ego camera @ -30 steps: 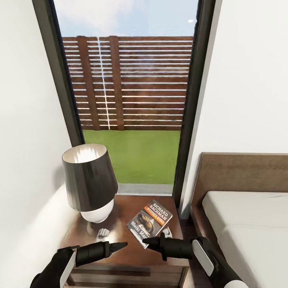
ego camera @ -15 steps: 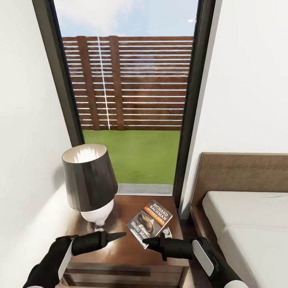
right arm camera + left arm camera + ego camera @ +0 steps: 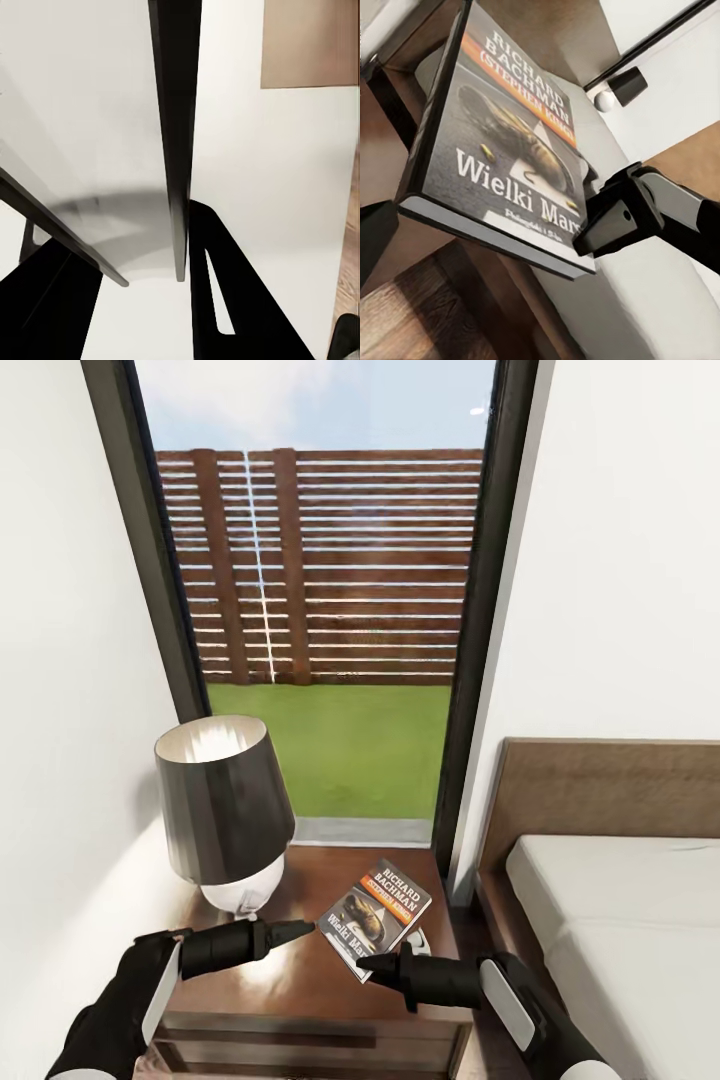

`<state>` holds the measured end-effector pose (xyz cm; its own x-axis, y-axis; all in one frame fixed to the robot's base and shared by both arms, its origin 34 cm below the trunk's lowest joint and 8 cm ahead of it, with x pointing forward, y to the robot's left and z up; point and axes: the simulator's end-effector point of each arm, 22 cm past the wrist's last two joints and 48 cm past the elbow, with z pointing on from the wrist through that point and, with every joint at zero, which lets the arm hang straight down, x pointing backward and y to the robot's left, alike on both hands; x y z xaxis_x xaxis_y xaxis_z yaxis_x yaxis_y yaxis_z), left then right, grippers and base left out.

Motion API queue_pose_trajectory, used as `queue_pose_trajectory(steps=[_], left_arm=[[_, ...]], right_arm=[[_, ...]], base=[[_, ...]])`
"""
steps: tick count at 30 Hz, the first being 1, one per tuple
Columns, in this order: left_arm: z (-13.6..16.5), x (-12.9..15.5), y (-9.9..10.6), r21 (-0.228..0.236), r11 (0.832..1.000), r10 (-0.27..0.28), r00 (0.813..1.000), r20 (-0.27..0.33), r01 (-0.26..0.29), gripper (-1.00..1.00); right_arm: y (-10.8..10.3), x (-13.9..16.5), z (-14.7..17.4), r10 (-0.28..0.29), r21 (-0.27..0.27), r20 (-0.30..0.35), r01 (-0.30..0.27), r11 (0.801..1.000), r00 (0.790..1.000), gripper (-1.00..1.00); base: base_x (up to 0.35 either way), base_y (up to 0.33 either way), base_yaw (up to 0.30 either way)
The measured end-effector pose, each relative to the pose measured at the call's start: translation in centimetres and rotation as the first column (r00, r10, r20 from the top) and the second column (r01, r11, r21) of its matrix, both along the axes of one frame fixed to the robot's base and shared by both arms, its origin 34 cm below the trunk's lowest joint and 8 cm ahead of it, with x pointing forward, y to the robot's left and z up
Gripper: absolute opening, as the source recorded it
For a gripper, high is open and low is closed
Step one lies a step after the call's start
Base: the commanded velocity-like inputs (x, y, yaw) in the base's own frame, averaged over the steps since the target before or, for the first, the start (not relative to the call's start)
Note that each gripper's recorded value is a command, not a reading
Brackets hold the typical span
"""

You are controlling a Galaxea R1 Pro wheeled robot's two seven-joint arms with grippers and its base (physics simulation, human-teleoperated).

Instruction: In the bedroom, move the book from the bed onto either nightstand, and place the two sandals side by side next to the bed.

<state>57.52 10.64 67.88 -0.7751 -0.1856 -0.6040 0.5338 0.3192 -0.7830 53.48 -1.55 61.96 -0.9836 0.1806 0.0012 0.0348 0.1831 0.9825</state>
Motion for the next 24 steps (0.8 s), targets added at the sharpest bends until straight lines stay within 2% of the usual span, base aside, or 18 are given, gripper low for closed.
queue_pose_trajectory(steps=[24], left_arm=[[-5.0,-1.1,-0.2,-0.006,1.0,-0.004,1.0,0.002,0.004,1.0]], right_arm=[[0.0,-1.0,-5.1,-0.001,0.001,0.003,0.001,1.0,1.0,-1.0]], base=[[0.0,0.0,0.0]])
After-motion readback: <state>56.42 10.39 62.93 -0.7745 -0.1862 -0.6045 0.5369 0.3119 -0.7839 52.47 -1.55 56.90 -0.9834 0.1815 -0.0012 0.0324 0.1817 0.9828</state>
